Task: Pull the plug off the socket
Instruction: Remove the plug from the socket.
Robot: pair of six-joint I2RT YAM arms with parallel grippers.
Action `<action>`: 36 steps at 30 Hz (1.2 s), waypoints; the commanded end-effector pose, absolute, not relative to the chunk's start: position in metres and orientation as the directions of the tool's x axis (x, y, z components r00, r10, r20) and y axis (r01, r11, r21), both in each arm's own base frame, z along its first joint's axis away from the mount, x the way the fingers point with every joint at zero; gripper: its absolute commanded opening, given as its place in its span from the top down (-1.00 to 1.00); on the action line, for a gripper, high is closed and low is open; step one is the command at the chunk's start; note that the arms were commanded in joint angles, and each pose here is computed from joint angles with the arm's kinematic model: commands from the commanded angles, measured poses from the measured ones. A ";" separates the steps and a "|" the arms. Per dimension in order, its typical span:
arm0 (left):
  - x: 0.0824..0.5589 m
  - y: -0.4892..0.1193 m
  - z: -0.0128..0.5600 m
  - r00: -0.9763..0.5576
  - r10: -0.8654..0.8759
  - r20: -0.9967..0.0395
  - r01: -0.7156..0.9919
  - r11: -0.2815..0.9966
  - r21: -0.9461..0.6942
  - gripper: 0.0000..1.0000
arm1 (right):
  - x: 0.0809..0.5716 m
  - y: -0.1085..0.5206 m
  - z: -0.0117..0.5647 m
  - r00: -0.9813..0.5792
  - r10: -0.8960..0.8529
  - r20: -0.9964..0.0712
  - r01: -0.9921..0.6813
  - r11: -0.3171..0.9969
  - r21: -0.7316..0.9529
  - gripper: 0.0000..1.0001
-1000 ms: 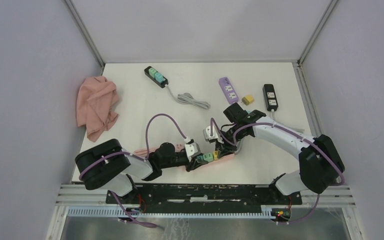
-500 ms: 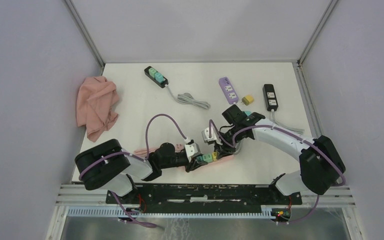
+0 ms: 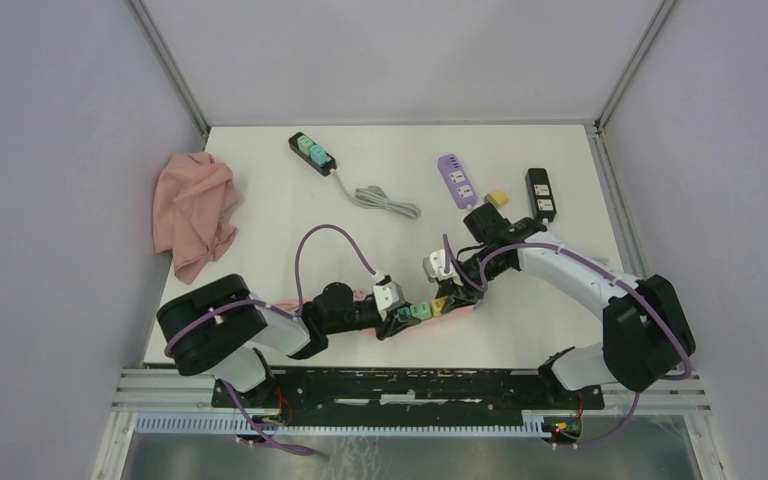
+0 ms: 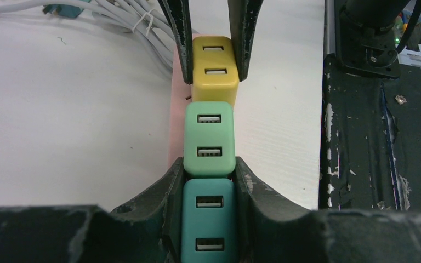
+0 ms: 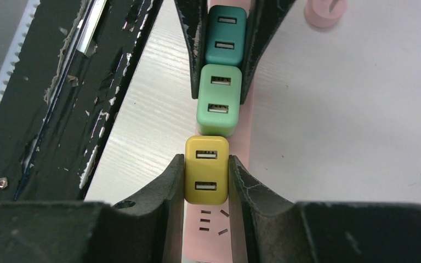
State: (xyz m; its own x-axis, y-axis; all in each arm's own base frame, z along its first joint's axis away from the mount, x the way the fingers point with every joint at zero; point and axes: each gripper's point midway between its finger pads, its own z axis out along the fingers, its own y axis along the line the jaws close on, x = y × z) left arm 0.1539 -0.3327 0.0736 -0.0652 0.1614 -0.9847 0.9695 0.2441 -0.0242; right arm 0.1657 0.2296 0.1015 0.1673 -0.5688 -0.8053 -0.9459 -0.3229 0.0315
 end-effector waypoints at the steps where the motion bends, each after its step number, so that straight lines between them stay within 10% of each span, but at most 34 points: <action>1: 0.152 -0.318 0.041 -0.102 0.264 -0.959 0.964 0.264 -0.030 0.94 | 0.130 0.244 0.112 0.231 -0.515 -0.825 -0.891 -0.453 0.033 1.00; 9: 0.151 -0.315 0.039 -0.120 0.262 -0.958 0.961 0.273 -0.046 0.94 | 0.176 0.252 0.132 0.058 -0.535 -0.843 -0.965 -0.245 0.090 1.00; 20: 0.151 -0.316 0.039 -0.119 0.264 -0.957 0.962 0.271 -0.045 0.94 | 0.135 0.234 0.121 0.203 -0.487 -0.849 -0.896 -0.442 0.040 1.00; 36: 0.152 -0.317 0.043 -0.125 0.252 -0.960 0.959 0.279 -0.052 0.94 | 0.189 0.210 0.158 0.022 -0.504 -0.863 -0.981 -0.179 0.079 0.98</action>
State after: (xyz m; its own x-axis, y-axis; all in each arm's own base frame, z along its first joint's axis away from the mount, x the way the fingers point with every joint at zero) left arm 0.1485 -0.3256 0.0561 -0.0978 0.2095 -0.9729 0.9685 0.2452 -0.0446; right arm 0.1738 0.2046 0.1275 0.0634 -0.5727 -0.8173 -0.9619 -0.2533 0.1028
